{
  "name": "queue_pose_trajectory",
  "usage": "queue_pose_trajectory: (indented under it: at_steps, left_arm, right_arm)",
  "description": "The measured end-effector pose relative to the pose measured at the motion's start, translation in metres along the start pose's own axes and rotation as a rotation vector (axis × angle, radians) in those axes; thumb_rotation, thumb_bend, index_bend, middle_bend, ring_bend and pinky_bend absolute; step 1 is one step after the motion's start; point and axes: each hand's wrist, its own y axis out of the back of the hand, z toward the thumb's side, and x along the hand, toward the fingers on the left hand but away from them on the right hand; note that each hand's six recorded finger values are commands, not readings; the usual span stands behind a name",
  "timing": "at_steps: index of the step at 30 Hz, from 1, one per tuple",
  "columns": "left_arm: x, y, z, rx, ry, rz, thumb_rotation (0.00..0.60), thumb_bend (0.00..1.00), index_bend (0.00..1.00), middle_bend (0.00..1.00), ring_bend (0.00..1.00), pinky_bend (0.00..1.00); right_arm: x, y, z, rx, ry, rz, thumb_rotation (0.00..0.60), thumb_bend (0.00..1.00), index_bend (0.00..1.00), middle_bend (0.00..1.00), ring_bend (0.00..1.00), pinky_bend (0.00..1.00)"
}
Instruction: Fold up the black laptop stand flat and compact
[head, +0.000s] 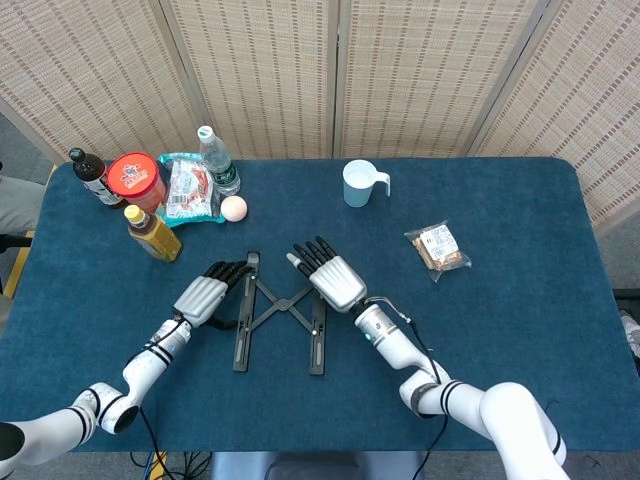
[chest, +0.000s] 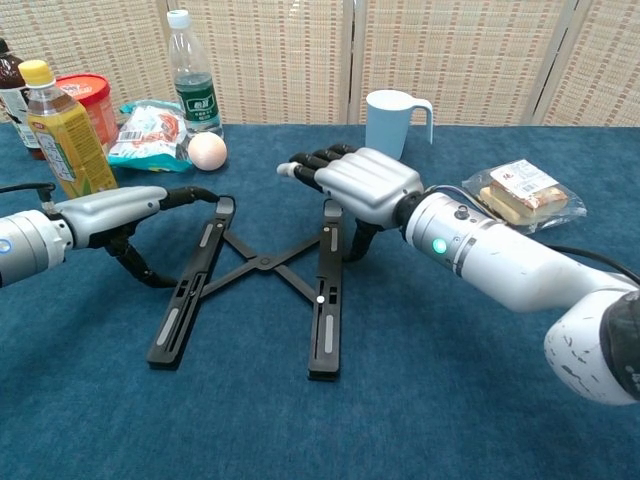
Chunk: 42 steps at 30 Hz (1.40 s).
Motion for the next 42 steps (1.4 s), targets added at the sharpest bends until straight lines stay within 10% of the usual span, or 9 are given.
queue_pose_trajectory:
  at_steps: [42]
  left_arm:
    - [0.001,0.01,0.014,-0.017,-0.038,0.003,0.6,0.15,0.0,0.0,0.0,0.0]
  right_arm:
    - [-0.014,0.016,0.042,-0.05,0.075,-0.083,0.6,0.0,0.0,0.0,0.0,0.0]
